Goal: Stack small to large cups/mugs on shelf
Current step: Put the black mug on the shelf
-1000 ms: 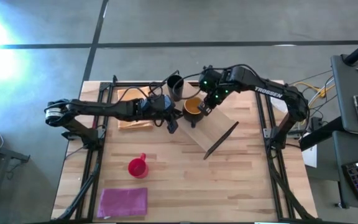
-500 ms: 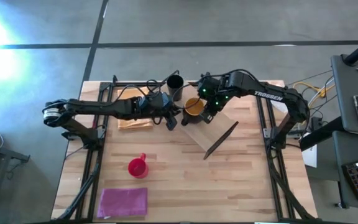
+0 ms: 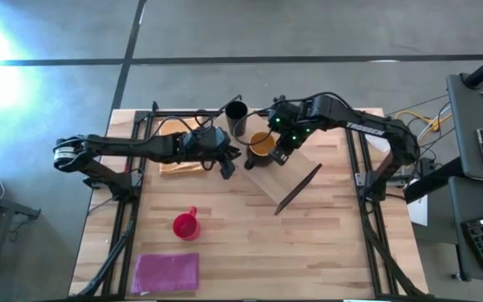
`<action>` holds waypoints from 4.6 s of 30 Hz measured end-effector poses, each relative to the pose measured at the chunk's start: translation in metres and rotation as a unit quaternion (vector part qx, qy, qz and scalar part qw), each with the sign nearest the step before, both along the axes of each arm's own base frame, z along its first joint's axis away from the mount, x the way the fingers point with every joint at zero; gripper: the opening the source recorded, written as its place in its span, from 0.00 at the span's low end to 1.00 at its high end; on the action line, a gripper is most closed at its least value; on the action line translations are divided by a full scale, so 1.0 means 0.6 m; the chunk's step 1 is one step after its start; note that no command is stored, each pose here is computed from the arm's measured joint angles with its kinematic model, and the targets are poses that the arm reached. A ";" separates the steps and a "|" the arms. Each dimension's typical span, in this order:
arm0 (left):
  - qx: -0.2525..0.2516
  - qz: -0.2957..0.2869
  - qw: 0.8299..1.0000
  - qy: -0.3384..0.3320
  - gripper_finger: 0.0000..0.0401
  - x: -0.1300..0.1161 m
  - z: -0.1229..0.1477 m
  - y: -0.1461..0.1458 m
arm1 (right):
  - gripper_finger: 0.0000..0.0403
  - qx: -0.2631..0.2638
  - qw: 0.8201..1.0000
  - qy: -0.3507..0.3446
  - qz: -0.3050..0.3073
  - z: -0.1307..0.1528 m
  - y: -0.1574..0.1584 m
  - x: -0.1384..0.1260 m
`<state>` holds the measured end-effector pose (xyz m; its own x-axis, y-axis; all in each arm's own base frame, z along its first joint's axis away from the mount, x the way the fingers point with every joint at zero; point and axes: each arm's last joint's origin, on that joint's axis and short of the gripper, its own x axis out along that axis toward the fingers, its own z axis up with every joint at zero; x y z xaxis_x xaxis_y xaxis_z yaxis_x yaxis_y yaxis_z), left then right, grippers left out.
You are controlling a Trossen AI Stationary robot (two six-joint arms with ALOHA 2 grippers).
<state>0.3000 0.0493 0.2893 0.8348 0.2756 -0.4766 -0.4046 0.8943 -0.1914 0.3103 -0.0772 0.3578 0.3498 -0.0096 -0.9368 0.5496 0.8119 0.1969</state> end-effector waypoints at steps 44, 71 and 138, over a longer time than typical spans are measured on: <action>0.009 -0.001 1.000 -0.015 0.16 0.014 -0.007 0.009 | 0.02 0.026 0.998 -0.048 0.007 0.004 0.019 0.019; 0.012 0.010 1.000 0.011 0.16 -0.041 0.025 0.001 | 0.02 0.031 0.999 -0.021 0.014 -0.001 0.023 0.013; 0.010 0.017 1.000 0.022 0.16 -0.058 0.013 -0.001 | 0.02 0.011 0.999 -0.038 -0.016 -0.044 0.015 0.040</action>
<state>0.2653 0.0485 0.2969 0.8031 0.3137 -0.5066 -0.4430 0.8829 -0.1556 0.3346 -0.0680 0.3312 0.4199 -0.0018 -0.9076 0.5575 0.7896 0.2563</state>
